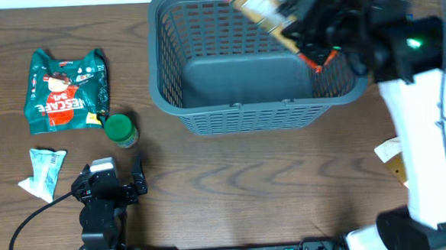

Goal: Pack container
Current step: 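Lift the spaghetti pack with the right gripper over the basket, then lower the spaghetti pack into the basket and open the right gripper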

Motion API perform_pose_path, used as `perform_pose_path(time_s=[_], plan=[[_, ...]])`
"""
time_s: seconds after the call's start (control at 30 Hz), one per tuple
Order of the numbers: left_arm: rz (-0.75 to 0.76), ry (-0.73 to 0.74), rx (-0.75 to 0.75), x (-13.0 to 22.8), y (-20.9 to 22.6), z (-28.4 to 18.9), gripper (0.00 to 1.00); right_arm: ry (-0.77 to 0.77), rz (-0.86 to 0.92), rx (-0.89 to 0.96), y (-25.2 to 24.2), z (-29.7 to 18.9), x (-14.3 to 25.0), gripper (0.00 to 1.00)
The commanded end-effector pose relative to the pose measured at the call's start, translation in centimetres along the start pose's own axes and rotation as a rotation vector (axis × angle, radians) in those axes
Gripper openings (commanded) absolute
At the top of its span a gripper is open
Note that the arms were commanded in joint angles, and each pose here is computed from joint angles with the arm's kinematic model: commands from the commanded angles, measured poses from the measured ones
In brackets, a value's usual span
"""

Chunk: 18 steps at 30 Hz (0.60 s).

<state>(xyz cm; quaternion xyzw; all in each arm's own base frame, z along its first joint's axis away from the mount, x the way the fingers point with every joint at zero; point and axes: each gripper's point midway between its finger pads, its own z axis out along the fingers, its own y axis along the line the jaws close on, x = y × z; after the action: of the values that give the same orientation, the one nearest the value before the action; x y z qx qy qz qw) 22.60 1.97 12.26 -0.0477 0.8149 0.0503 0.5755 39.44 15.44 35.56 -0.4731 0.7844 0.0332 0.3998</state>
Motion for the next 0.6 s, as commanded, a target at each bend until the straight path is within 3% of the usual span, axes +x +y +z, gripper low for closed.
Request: perform_pose_path(time_s=[0.0,0.27,0.57], plan=[[0.008,0.019,-0.001,0.9,0.0,0.3,0.99,-0.04,-0.13,-0.067,2.3,0.3,-2.2,0.01],[0.008,0.019,-0.001,0.9,0.0,0.3,0.99,0.174,-0.111,-0.293,6.4,6.1,2.5,0.01],[0.008,0.019,-0.001,0.9,0.0,0.3,0.98,0.285,-0.048,-0.357,6.2,9.5,6.2,0.01]])
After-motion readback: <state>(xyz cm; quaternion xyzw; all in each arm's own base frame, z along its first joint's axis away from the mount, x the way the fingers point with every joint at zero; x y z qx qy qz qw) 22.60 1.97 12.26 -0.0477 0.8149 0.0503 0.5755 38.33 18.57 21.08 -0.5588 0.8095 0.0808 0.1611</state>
